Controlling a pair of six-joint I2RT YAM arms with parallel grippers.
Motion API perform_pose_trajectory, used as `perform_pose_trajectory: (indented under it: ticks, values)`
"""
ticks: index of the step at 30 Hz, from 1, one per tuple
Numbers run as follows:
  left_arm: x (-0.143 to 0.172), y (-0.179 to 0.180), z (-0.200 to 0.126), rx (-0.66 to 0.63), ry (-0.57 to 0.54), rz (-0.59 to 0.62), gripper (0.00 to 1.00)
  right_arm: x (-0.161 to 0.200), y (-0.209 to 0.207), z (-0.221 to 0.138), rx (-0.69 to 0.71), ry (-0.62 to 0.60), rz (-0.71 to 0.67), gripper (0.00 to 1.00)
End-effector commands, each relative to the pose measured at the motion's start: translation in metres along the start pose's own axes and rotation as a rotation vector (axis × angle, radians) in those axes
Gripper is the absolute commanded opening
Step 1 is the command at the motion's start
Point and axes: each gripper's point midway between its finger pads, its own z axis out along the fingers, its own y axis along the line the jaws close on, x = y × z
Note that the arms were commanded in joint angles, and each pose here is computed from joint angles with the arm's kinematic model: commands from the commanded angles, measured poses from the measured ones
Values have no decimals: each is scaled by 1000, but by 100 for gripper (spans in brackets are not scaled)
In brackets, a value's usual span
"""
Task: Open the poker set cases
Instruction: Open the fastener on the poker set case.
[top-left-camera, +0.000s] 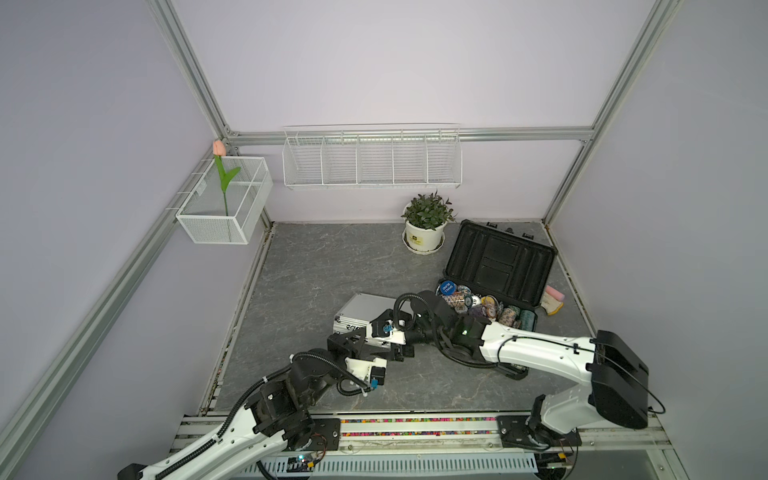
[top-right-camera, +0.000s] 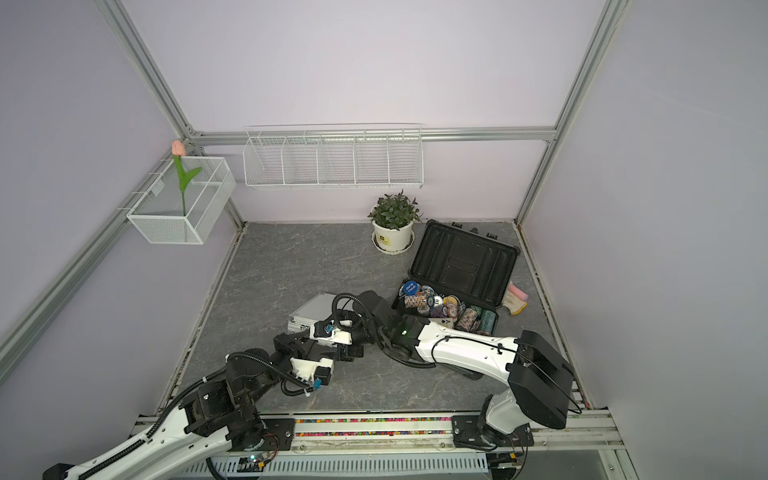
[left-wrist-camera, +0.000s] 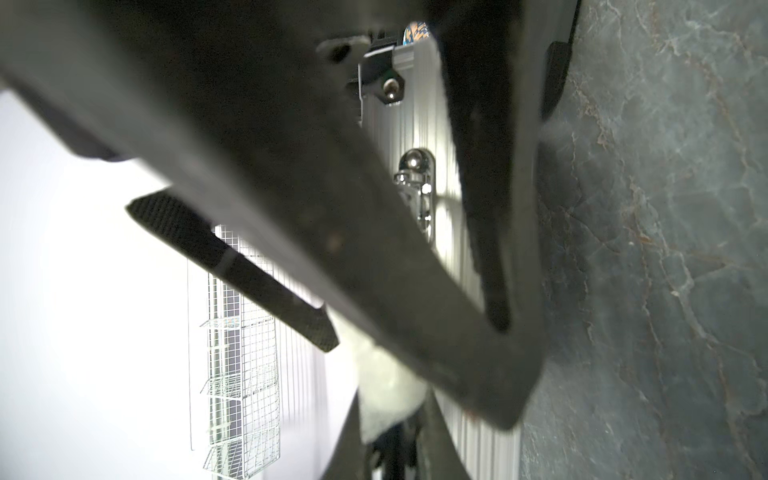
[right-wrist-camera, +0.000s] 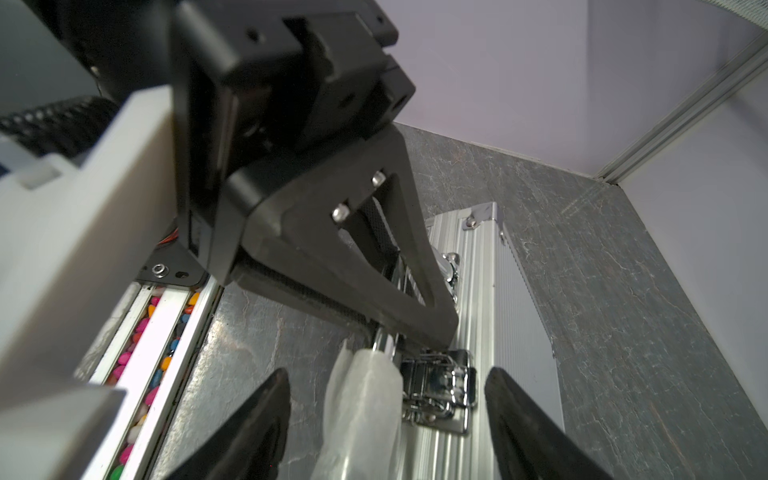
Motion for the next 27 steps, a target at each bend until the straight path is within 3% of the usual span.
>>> perform_pose_trajectory:
  ticks: [1,27]
  values:
    - [0,26,-4,-95,3,23,0,1,-1,3,-11,16,-5,76]
    - [0,31,-3,-110,4,9,0,0,13,3,-79,11,-7,55]
